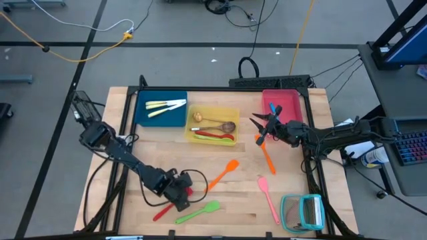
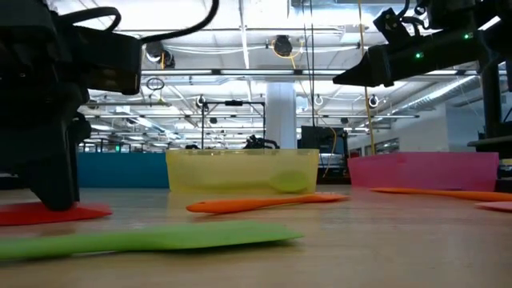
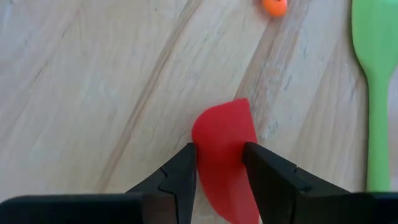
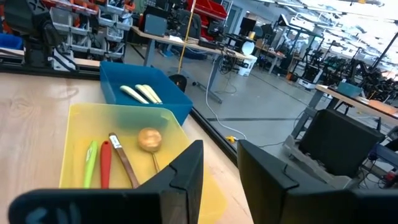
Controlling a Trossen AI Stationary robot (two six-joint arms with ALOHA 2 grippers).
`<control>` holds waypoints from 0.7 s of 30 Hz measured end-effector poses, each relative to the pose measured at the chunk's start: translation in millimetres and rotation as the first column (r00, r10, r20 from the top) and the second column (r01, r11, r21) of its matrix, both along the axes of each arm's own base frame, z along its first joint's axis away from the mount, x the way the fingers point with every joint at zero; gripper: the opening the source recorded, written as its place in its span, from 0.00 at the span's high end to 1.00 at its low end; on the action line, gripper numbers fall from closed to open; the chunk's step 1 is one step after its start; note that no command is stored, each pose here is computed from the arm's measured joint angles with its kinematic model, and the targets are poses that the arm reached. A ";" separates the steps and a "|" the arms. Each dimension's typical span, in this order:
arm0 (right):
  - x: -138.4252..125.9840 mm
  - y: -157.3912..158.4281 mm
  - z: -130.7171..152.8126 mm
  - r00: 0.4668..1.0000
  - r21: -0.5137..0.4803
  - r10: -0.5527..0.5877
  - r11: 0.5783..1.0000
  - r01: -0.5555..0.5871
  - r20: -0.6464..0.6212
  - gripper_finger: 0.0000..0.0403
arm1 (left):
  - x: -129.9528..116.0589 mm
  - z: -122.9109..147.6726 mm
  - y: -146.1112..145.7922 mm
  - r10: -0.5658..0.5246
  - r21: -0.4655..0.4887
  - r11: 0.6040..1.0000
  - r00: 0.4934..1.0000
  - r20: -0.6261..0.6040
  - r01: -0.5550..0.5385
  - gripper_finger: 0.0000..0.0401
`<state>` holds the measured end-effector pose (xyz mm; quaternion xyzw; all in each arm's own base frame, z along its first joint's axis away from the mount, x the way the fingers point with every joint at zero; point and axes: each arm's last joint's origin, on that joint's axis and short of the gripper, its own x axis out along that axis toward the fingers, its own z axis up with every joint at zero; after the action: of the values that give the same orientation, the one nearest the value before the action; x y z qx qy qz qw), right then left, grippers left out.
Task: Pick & Place Kitchen Items
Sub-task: Put the red spatula into the red bin
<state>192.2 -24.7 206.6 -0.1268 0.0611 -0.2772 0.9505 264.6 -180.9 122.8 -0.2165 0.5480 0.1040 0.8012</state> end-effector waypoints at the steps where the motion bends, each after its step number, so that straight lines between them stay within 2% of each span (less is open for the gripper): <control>1: 0.0 0.0 0.2 1.000 -0.004 0.000 1.000 0.000 0.000 0.77 | -1.6 -0.1 -1.9 0.001 0.007 1.000 1.000 0.003 -0.001 0.66; 15: 0.0 0.0 0.7 1.000 -0.021 0.001 1.000 -0.001 -0.006 0.77 | -22.1 -3.2 -21.8 0.026 0.024 0.999 0.999 -0.020 -0.026 0.66; 21: 0.0 0.0 0.7 1.000 -0.019 0.001 1.000 -0.001 -0.005 0.77 | -22.2 -3.0 -21.7 0.016 0.049 0.999 1.000 -0.004 -0.015 0.66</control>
<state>192.3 -24.7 207.2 -0.1366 0.0608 -0.2770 0.9492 242.3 -202.6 119.7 -0.2008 0.5453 0.1241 0.8043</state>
